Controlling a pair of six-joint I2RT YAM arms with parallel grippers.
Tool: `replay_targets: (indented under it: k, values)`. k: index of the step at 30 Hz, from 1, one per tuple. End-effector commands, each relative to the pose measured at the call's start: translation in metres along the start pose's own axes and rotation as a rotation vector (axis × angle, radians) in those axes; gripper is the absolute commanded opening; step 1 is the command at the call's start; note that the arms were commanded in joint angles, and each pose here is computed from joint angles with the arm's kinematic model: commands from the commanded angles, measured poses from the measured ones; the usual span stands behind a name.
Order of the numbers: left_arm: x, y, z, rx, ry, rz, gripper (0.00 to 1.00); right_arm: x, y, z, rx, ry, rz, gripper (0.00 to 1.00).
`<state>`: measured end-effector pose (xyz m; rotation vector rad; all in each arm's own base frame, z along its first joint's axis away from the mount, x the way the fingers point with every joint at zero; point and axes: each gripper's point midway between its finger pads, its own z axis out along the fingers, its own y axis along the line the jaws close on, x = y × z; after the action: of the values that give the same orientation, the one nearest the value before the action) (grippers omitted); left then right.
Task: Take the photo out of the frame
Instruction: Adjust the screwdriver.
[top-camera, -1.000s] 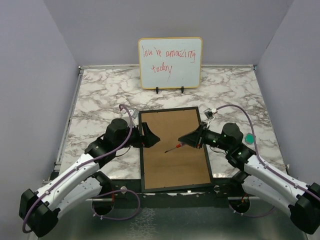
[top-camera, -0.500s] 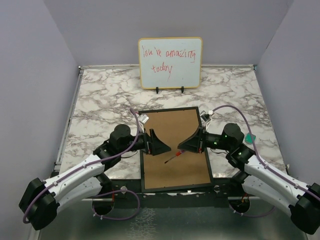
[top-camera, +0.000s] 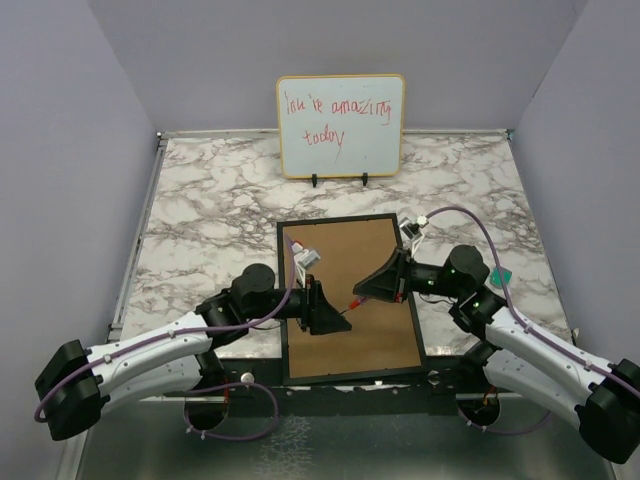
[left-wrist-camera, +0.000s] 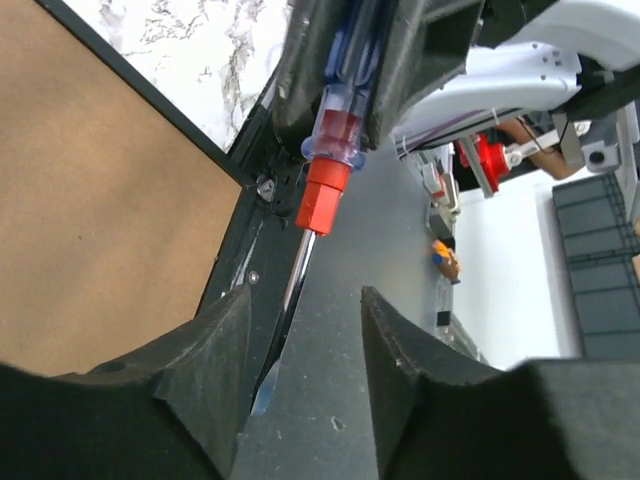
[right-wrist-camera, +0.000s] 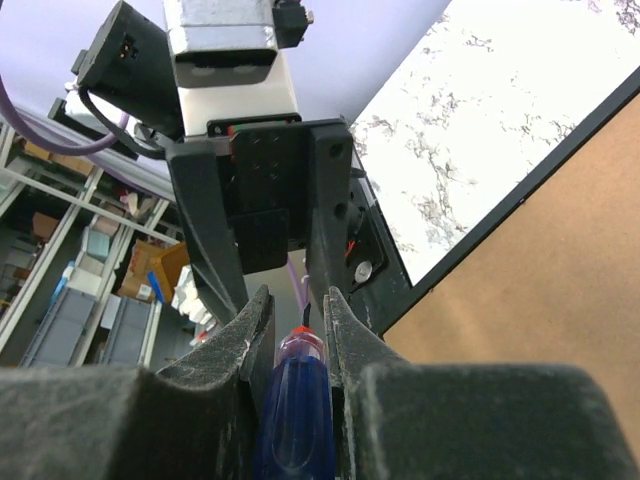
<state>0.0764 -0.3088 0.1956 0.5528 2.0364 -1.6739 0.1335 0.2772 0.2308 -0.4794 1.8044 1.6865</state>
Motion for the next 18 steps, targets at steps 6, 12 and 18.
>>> replay_targets:
  k: [6,12,18]
  values:
    - [0.002,-0.015,0.001,0.058,0.008,0.067,0.07,-0.005,0.025,0.000,-0.086,0.030,-0.016,0.01]
    - [0.002,-0.011,-0.005,-0.019,0.064,0.136,0.00,0.006,0.026,-0.006,-0.063,0.112,-0.032,0.49]
    - [0.003,-0.039,-0.015,0.034,0.171,0.188,0.00,0.014,0.048,-0.021,-0.105,0.212,-0.136,1.00]
